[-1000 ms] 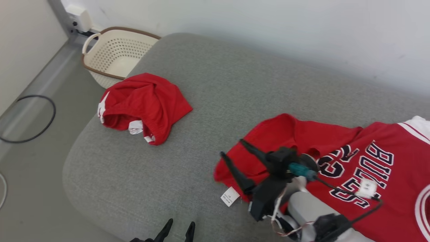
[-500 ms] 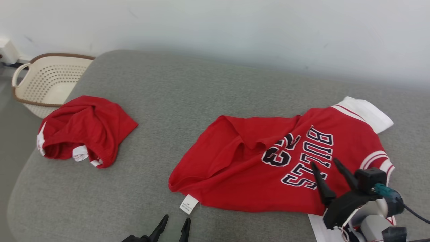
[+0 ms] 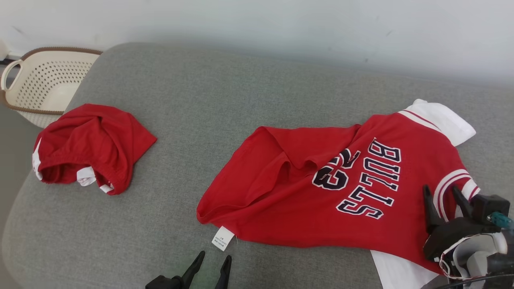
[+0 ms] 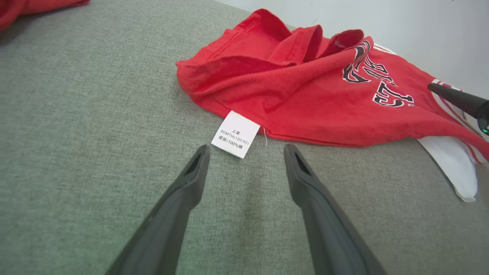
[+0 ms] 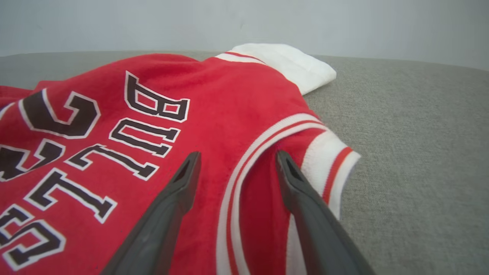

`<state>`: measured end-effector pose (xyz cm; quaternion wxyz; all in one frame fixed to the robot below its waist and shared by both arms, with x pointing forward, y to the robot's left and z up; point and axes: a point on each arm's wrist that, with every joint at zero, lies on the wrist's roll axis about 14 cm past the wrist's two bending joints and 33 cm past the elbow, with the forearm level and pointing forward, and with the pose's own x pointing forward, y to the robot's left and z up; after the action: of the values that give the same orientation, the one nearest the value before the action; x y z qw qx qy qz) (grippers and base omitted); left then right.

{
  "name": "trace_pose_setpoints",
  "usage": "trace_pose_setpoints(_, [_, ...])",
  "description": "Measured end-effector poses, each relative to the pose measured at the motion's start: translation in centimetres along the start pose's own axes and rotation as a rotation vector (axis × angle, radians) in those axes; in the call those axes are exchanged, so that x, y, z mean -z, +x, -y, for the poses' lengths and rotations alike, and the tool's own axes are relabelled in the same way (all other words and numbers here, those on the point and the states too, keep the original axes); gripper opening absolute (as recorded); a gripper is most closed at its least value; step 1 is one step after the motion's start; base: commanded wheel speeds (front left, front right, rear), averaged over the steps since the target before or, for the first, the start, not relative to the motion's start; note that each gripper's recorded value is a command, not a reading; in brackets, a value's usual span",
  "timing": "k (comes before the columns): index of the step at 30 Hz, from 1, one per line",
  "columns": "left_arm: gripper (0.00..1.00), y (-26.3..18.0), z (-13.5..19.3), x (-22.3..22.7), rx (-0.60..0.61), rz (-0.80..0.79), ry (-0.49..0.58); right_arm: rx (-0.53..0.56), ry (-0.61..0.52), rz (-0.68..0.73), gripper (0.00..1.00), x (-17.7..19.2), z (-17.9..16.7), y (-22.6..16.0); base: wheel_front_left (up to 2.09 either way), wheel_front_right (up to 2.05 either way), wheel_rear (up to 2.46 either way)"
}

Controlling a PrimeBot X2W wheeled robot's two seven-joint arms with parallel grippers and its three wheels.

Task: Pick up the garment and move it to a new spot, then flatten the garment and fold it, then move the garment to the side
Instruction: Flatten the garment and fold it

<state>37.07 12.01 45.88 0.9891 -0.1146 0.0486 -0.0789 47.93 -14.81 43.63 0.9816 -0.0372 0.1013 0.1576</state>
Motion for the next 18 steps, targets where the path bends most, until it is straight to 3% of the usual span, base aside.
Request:
trace_pose_setpoints(3, [1.0,-0.1,-0.4,0.1,-0.013,-0.004,0.0,0.003,0.007,-0.018,1.0,0.7,-0.4,0.3,0.0,0.0,0.0])
trace_pose_setpoints(4, [1.0,-0.2,-0.5,0.2,-0.014,-0.005,0.001,-0.001,0.011,-0.02,0.94,0.8,-0.7,0.5,0.0,0.0,0.0])
trace_pose_setpoints(5, [1.0,-0.2,-0.6,0.2,-0.017,-0.006,0.001,-0.001,0.016,-0.022,0.28,1.0,-0.8,0.6,0.0,0.0,0.0])
trace_pose_setpoints(6, [1.0,-0.2,-0.7,0.2,-0.021,-0.006,0.0,0.002,0.019,-0.025,0.0,1.1,-0.8,0.7,0.0,0.0,0.0])
trace_pose_setpoints(18, [1.0,0.8,-1.4,0.1,-0.03,-0.007,0.014,0.061,-0.133,0.057,0.0,-3.9,4.0,5.4,0.0,0.0,0.0])
